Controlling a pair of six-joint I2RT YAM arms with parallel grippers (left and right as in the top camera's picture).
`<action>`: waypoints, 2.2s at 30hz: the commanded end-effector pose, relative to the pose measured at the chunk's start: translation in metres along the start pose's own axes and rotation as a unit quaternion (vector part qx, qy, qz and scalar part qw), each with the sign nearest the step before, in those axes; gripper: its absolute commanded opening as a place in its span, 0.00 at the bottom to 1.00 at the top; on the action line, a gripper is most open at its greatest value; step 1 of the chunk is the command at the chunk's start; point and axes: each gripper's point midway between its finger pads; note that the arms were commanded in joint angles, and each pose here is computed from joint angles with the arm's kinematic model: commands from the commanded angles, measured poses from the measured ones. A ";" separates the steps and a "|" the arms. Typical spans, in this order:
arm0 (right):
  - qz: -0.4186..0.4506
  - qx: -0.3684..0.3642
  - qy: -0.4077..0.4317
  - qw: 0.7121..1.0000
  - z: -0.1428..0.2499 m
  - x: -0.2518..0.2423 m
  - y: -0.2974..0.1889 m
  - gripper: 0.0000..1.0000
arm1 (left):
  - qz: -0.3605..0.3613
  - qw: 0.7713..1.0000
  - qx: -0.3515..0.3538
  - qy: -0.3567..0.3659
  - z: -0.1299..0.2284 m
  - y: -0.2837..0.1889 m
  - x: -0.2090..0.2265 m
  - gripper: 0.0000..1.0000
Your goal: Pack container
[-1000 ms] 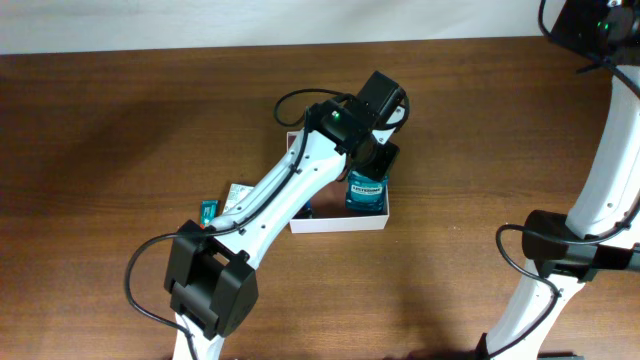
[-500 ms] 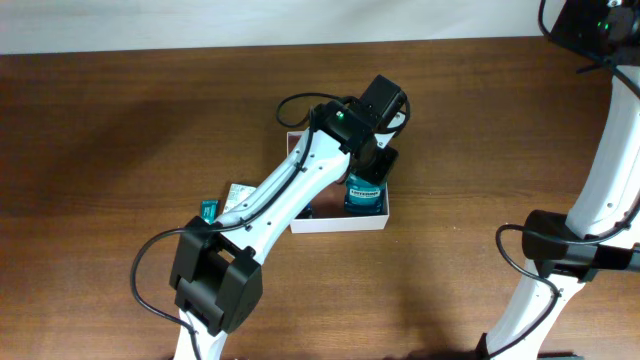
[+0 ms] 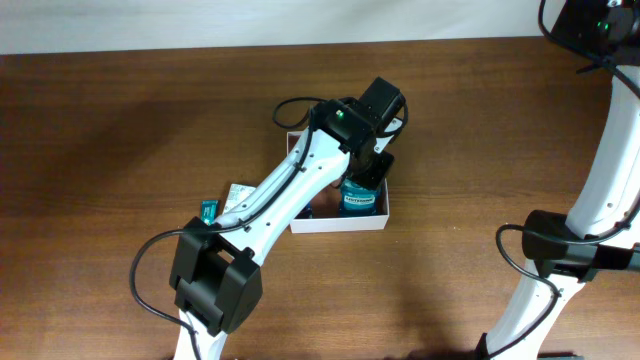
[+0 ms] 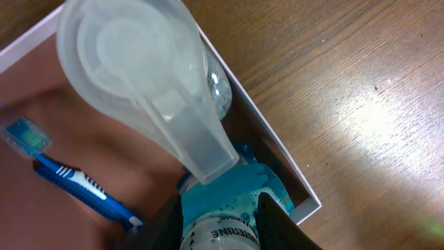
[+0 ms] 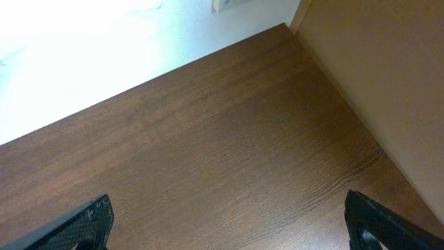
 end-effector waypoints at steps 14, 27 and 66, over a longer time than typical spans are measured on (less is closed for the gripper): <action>0.003 -0.008 0.003 1.000 -0.003 -0.003 -0.005 0.98 | -0.002 0.999 0.045 0.006 0.020 0.009 0.000 0.17; 0.003 -0.008 0.003 1.000 -0.003 -0.003 -0.005 0.98 | -0.072 0.997 0.020 -0.030 0.016 -0.017 0.025 0.11; 0.003 -0.008 0.003 1.000 -0.003 -0.003 -0.005 0.98 | 0.068 0.956 -0.088 0.272 0.004 -0.088 -0.004 0.01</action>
Point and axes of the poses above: each gripper's point midway between its finger pads, its own y axis out along the fingers, its own x axis along the line the jaws close on, z = x × y, and after that the axes turned 6 degrees about y, right-handed
